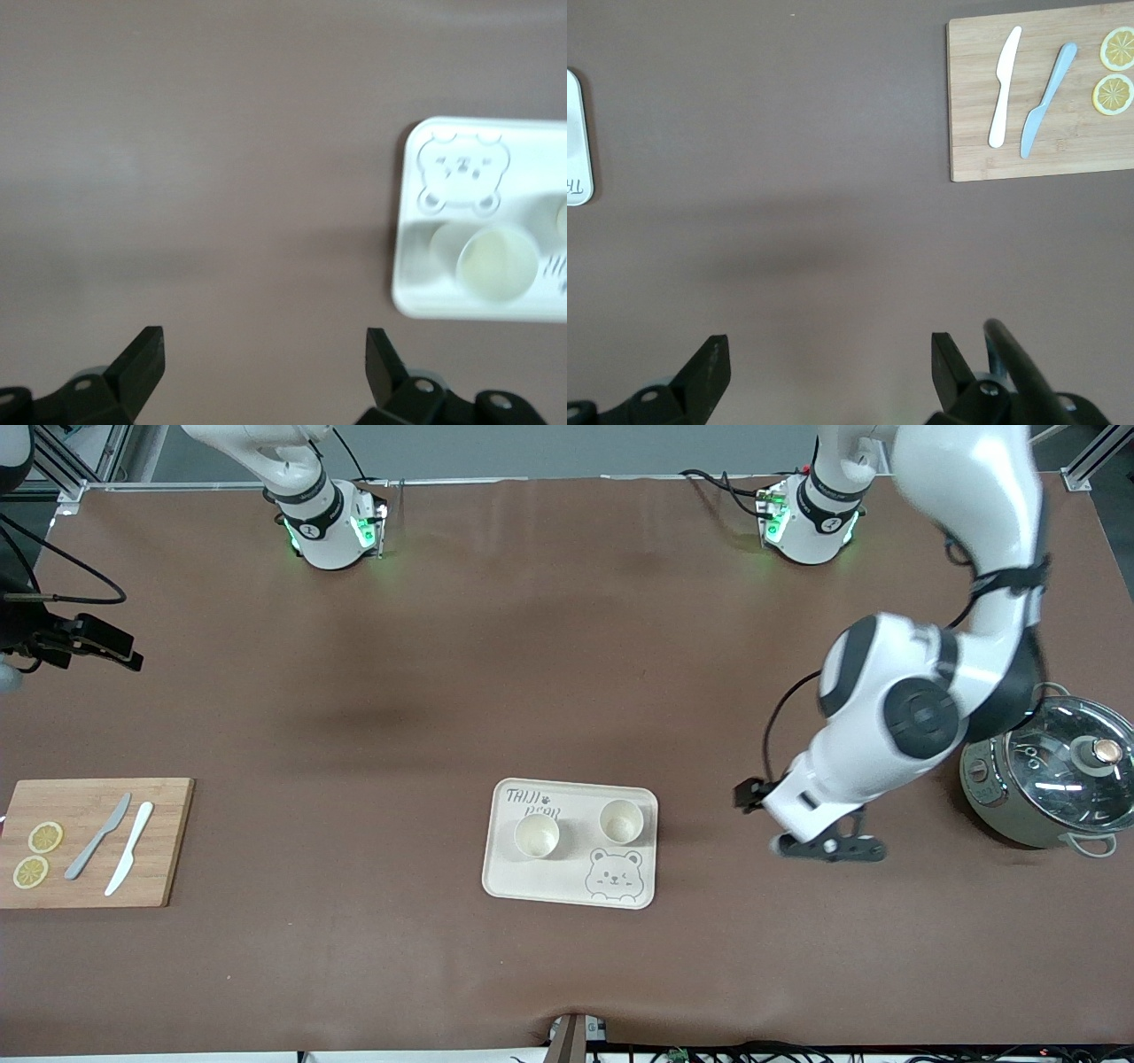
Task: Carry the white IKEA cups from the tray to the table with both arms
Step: 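Move the left gripper over the tray while the right gripper reaches in, then lower both grippers and close each around one white cup on the tray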
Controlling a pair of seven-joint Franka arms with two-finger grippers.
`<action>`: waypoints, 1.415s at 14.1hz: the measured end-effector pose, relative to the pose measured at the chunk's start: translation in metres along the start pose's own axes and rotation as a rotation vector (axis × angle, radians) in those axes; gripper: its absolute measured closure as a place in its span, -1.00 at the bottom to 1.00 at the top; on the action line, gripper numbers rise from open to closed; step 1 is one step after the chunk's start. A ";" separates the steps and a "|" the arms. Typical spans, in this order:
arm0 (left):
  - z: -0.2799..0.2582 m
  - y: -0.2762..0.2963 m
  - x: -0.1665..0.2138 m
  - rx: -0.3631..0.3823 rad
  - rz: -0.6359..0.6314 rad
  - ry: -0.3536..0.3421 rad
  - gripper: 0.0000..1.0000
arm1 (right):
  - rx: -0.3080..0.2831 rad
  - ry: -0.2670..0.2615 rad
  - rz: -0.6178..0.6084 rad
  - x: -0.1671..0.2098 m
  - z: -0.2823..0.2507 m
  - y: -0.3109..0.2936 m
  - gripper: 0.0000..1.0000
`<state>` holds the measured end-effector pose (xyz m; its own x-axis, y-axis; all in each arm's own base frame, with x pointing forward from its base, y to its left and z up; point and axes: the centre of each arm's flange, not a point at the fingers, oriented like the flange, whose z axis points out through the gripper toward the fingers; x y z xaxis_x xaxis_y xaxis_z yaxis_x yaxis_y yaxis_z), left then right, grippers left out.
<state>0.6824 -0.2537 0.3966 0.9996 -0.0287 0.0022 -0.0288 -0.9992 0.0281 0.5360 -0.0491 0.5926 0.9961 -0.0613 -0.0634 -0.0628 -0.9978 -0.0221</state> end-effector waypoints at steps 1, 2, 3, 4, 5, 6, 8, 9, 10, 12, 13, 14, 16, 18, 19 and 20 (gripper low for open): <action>0.018 0.016 0.008 0.003 -0.016 -0.001 -1.00 | 0.002 0.005 -0.001 0.001 0.000 -0.001 -1.00; 0.032 0.026 0.013 0.006 -0.022 -0.003 -1.00 | 0.010 0.015 -0.003 0.002 -0.002 -0.003 -1.00; 0.044 0.031 0.017 0.007 -0.020 -0.006 -1.00 | 0.034 0.030 -0.008 0.003 -0.005 -0.009 -1.00; 0.051 0.034 0.020 0.008 -0.019 -0.006 -1.00 | 0.066 0.048 -0.009 0.004 -0.012 -0.018 -1.00; 0.054 0.037 0.021 0.008 -0.015 -0.004 -1.00 | 0.092 0.063 0.008 0.007 -0.020 -0.033 -1.00; 0.057 0.043 0.021 0.006 -0.014 0.002 -1.00 | 0.104 0.070 0.046 0.012 -0.025 -0.056 -1.00; 0.065 0.061 0.017 0.002 -0.026 0.012 -1.00 | 0.108 0.058 0.107 0.025 -0.014 -0.119 -1.00; 0.071 0.071 0.013 0.003 -0.028 0.010 -1.00 | 0.108 0.059 0.129 0.032 -0.002 -0.158 -1.00; 0.075 0.080 0.009 0.004 -0.032 0.008 -1.00 | 0.109 0.060 0.148 0.038 0.013 -0.193 -1.00; 0.081 0.092 0.004 0.007 -0.041 0.003 -1.00 | 0.116 0.074 0.178 0.050 0.045 -0.247 -1.00; 0.083 0.093 0.003 0.009 -0.044 0.001 -1.00 | 0.121 0.084 0.195 0.056 0.060 -0.265 -1.00; 0.086 0.093 0.003 0.010 -0.046 -0.002 -1.00 | 0.128 0.096 0.216 0.061 0.074 -0.281 -1.00; 0.092 0.092 0.003 0.015 -0.061 -0.009 -1.00 | 0.144 0.118 0.264 0.070 0.102 -0.311 -1.00; 0.098 0.094 0.002 0.018 -0.089 -0.016 -1.00 | 0.159 0.137 0.289 0.077 0.136 -0.345 -1.00; 0.102 0.098 -0.001 0.019 -0.099 -0.022 -1.00 | 0.162 0.141 0.295 0.081 0.154 -0.361 -1.00; 0.107 0.104 -0.004 0.021 -0.104 -0.029 -1.00 | 0.162 0.141 0.300 0.085 0.170 -0.375 -1.00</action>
<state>0.6752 -0.3607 0.2927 0.9968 0.0744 -0.0289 0.0746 -0.9972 0.0061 0.6335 0.3244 0.4254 0.9299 -0.3648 0.0471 -0.3511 -0.9185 -0.1819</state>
